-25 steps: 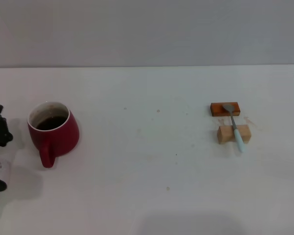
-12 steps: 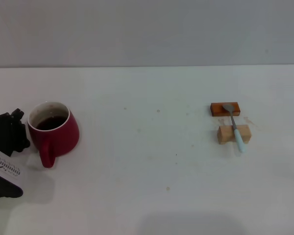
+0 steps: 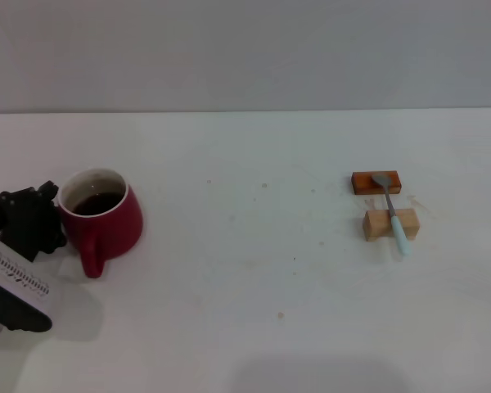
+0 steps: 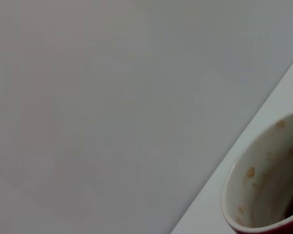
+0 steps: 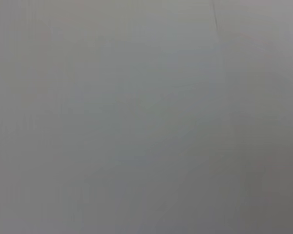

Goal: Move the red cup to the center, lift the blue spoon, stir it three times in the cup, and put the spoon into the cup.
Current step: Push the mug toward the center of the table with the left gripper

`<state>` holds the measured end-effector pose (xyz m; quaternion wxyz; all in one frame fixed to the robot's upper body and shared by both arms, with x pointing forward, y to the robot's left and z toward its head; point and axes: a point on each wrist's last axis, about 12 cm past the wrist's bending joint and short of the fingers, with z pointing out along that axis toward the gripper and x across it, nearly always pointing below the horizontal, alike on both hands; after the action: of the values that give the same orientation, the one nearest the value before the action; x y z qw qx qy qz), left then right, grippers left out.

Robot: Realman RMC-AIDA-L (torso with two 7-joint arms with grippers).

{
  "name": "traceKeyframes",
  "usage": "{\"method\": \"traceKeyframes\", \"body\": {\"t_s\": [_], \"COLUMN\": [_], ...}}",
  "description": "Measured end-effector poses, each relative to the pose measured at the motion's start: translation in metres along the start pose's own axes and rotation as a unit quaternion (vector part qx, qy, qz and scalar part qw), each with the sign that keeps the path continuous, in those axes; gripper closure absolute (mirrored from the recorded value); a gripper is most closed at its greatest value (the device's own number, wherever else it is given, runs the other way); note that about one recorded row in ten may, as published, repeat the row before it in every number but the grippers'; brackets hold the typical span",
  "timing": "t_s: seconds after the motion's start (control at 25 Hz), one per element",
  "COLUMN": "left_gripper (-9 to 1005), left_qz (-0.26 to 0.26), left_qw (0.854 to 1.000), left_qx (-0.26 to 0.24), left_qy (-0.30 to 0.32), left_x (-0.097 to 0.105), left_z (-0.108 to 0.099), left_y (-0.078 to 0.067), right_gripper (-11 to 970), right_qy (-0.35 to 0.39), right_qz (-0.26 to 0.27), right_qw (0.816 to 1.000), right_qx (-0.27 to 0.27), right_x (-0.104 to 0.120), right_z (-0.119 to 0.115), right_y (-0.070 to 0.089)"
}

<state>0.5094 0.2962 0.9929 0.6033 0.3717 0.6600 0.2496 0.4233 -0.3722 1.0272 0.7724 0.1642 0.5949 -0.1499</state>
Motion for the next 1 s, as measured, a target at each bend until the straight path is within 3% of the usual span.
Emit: {"method": "traceKeyframes", "body": {"t_s": [1.0], "left_gripper": [963], "left_qz": [-0.001], "left_qw": [0.994], "left_qx": [0.075], "left_qy": [-0.078], "left_x": [-0.042], "left_z": [0.006], "left_y": [-0.033], "right_gripper": [277], "right_qy": [0.001], "right_qz": [0.001], "right_qw": [1.000], "right_qx": [-0.007], "right_x": [0.000], "right_z": [-0.001], "right_y": [0.003]}}
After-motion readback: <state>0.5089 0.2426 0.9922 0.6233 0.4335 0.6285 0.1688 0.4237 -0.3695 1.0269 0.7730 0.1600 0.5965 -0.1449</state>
